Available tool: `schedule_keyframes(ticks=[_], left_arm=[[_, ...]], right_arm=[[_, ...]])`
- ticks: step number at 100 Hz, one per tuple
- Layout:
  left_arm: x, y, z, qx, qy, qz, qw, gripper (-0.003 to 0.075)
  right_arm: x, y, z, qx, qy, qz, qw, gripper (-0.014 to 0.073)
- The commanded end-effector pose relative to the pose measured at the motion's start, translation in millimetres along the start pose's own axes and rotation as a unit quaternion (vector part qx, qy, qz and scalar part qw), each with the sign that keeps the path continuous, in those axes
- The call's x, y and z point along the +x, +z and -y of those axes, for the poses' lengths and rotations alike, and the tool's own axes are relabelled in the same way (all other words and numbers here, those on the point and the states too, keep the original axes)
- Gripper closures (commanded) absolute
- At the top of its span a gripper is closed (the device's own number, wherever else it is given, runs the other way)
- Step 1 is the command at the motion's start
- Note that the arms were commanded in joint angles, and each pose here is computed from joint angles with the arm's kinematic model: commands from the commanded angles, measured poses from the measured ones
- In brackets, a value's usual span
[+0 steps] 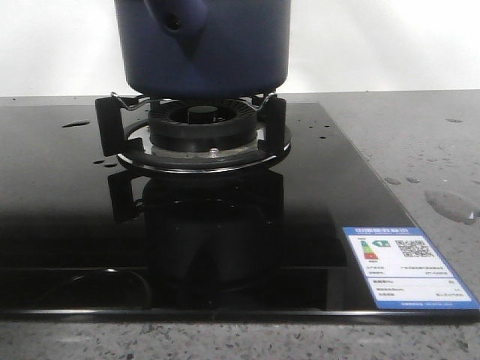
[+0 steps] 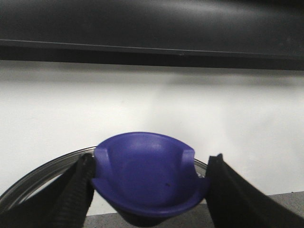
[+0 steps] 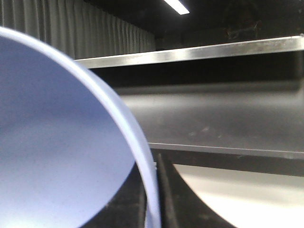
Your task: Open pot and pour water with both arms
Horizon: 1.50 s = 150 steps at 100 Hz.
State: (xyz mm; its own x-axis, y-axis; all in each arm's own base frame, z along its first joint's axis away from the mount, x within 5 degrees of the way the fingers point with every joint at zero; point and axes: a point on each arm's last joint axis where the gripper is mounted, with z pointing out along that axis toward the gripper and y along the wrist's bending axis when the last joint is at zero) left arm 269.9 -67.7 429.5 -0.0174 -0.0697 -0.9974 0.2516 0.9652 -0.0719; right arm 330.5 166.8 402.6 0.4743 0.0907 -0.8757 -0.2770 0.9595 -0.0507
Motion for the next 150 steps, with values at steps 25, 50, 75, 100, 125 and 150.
schedule_keyframes(ticks=[25, 50, 75, 100, 125, 150], left_arm=[[-30.6, -14.3, -2.2, -0.020, -0.002, 0.084, 0.996, 0.0312], [-28.6, -14.5, 19.0, 0.021, 0.000, 0.079, 0.997, 0.0312], [-27.0, -17.6, 46.8, 0.073, -0.005, 0.077, 0.994, 0.0312], [-26.7, -20.2, 60.0, 0.097, -0.008, 0.079, 0.992, 0.0312], [-26.7, -20.3, 60.7, 0.099, -0.008, 0.079, 0.992, 0.0312], [-26.7, -20.3, 60.7, 0.099, -0.008, 0.079, 0.992, 0.0312]], right_arm=[[-47.5, 2.4, 5.2, -0.041, 0.005, -0.067, 0.997, 0.0650], [-64.3, 4.5, 41.0, -0.067, 0.015, -0.274, 0.959, 0.0650], [-53.6, -28.1, 110.5, 0.005, 0.084, -0.512, 0.855, 0.0650], [2.8, -78.4, 153.2, 0.068, 0.127, -0.653, 0.743, 0.0650], [36.2, -105.2, 163.6, 0.097, 0.129, -0.682, 0.713, 0.0650], [39.1, -104.7, 166.1, 0.102, 0.118, -0.677, 0.719, 0.0650]])
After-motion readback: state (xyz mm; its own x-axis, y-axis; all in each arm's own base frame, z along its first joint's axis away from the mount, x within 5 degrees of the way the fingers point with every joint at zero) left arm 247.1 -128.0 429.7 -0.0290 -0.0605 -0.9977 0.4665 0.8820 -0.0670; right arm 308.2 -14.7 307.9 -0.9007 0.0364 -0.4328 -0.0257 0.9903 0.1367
